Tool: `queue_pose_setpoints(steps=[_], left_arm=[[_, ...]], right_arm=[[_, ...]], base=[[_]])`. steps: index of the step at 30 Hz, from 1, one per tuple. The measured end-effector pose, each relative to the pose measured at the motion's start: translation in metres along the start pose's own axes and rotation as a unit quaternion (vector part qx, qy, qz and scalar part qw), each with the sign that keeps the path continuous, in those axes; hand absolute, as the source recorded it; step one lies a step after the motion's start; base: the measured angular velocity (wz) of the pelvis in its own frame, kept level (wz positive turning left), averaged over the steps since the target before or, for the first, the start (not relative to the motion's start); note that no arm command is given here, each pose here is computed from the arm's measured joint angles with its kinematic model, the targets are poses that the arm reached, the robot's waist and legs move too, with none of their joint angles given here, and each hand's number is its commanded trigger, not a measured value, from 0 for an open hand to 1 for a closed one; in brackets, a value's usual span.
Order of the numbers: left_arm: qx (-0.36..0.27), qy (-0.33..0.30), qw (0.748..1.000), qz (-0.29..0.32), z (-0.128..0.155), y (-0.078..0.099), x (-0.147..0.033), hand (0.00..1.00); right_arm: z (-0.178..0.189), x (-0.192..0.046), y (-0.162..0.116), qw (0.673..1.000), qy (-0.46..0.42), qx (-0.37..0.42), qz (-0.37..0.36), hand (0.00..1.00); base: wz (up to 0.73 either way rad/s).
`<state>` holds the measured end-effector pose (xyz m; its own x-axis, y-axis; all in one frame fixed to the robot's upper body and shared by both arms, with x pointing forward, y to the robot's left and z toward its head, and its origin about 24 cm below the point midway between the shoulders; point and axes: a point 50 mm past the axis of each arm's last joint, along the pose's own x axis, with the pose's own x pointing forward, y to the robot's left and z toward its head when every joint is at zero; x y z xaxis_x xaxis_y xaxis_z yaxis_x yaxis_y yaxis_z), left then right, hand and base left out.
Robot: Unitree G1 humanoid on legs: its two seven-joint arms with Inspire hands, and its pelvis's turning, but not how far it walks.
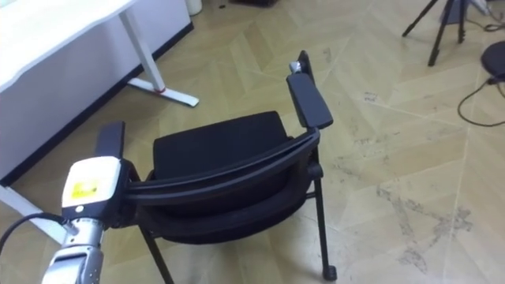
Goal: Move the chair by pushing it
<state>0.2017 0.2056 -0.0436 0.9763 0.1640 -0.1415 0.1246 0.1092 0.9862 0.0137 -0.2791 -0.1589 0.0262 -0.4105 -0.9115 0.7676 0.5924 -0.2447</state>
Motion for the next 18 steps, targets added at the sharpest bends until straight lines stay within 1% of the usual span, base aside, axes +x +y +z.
queue_pose_setpoints(steps=[2, 3, 5, 7, 8, 9, 11, 12, 14, 15, 17, 18], left_arm=[[-0.002, 0.020, 1.000, 0.000, -0.010, 0.000, -0.002, 1.00], [-0.002, 0.026, 1.000, 0.001, -0.013, 0.000, -0.002, 1.00], [-0.005, 0.046, 0.999, 0.002, -0.025, 0.001, -0.006, 1.00], [-0.002, 0.054, 0.999, 0.005, -0.031, 0.002, -0.006, 1.00], [-0.003, 0.059, 0.998, 0.008, -0.035, 0.004, -0.006, 1.00], [-0.004, 0.061, 0.998, 0.010, -0.037, 0.005, -0.006, 1.00], [-0.003, 0.060, 0.998, 0.014, -0.044, 0.010, -0.004, 1.00], [-0.001, 0.058, 0.998, 0.015, -0.045, 0.011, -0.004, 1.00], [0.000, 0.054, 0.998, 0.020, -0.049, 0.017, -0.001, 1.00], [0.001, 0.052, 0.998, 0.022, -0.049, 0.019, -0.001, 1.00], [0.004, 0.043, 0.999, 0.029, -0.048, 0.024, 0.003, 1.00], [0.004, 0.040, 0.999, 0.032, -0.048, 0.026, 0.004, 1.00]], right_arm=[[-0.001, 0.000, -0.014, 0.993, 0.011, 0.109, -0.037, 0.00], [0.000, 0.001, -0.017, 0.989, 0.012, 0.137, -0.046, 0.00], [0.003, 0.000, -0.032, 0.969, 0.014, 0.228, -0.088, 0.00], [0.011, -0.002, -0.043, 0.955, -0.001, 0.272, -0.114, 0.00], [0.021, -0.004, -0.049, 0.947, -0.021, 0.295, -0.128, 0.00], [0.027, -0.005, -0.052, 0.943, -0.033, 0.303, -0.135, 0.00], [0.057, -0.014, -0.059, 0.928, -0.101, 0.318, -0.164, 0.00], [0.066, -0.017, -0.059, 0.926, -0.122, 0.315, -0.171, 0.00], [0.106, -0.036, -0.056, 0.911, -0.217, 0.291, -0.197, 0.00], [0.114, -0.041, -0.055, 0.905, -0.238, 0.289, -0.201, 0.00], [0.142, -0.061, -0.050, 0.881, -0.307, 0.290, -0.214, 0.00], [0.149, -0.068, -0.048, 0.875, -0.328, 0.283, -0.217, 0.00]], base=[[-0.17], [-0.13], [-0.22], [-0.18], [-0.11], [-0.15], [-0.17], [-0.11], [-0.09], [-0.04], [0.00], [-0.07]])
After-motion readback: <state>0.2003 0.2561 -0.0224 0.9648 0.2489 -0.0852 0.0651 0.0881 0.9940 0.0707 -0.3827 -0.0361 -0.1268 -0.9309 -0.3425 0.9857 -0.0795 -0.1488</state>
